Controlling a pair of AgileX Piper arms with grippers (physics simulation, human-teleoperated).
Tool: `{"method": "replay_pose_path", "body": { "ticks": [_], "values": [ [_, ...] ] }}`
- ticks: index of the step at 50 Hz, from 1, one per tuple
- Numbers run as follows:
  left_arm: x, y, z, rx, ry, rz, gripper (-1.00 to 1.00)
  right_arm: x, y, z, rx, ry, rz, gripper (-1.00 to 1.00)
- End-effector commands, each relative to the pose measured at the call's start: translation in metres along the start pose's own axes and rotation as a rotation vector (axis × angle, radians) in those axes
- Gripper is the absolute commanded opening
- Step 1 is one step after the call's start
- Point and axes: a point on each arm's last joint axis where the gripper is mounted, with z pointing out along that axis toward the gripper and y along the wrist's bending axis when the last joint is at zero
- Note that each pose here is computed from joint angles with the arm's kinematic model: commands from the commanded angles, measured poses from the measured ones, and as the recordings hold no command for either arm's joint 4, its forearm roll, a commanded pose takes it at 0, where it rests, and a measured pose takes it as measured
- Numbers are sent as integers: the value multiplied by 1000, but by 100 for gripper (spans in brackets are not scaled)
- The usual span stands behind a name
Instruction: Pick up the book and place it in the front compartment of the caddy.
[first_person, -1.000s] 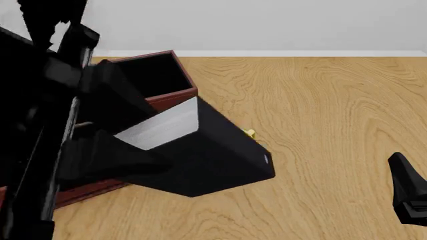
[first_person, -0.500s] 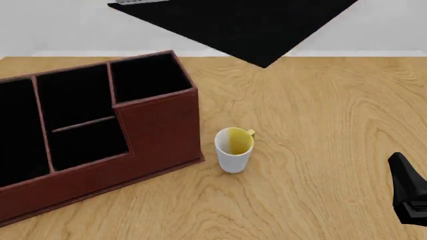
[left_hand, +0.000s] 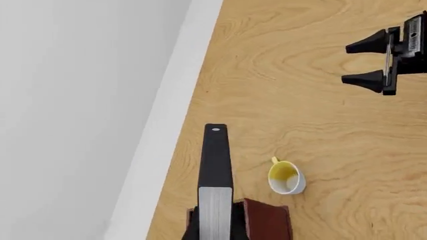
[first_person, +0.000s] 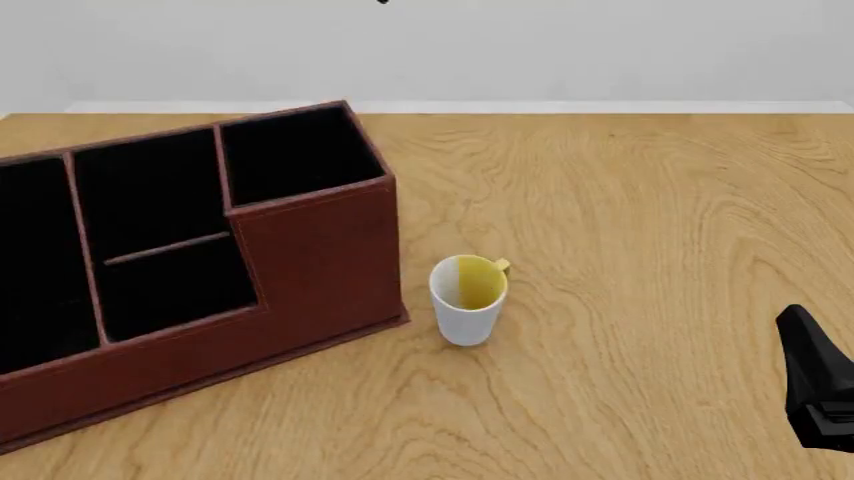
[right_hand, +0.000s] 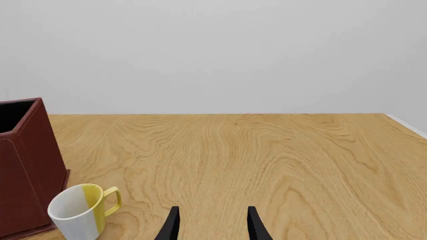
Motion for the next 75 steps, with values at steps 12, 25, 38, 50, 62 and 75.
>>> {"method": "replay_pose_path", "body": {
  "ticks": [12, 25, 38, 50, 62, 75],
  "values": [
    [93, 37, -8, -159, 395, 59, -100, 0, 0, 0, 0, 0, 0, 100],
    [119, 36, -15, -167, 496, 34, -100, 0, 0, 0, 0, 0, 0, 100],
    [138, 30, -13, -143, 559, -1, -100, 0, 0, 0, 0, 0, 0, 100],
    [166, 26, -17, -121, 658, -14, -100, 0, 0, 0, 0, 0, 0, 100],
    [174, 23, -11, -95, 675, -37, -100, 0, 0, 0, 0, 0, 0, 100],
    [186, 19, -4, -60, 704, -57, -100, 0, 0, 0, 0, 0, 0, 100]
  ]
}}
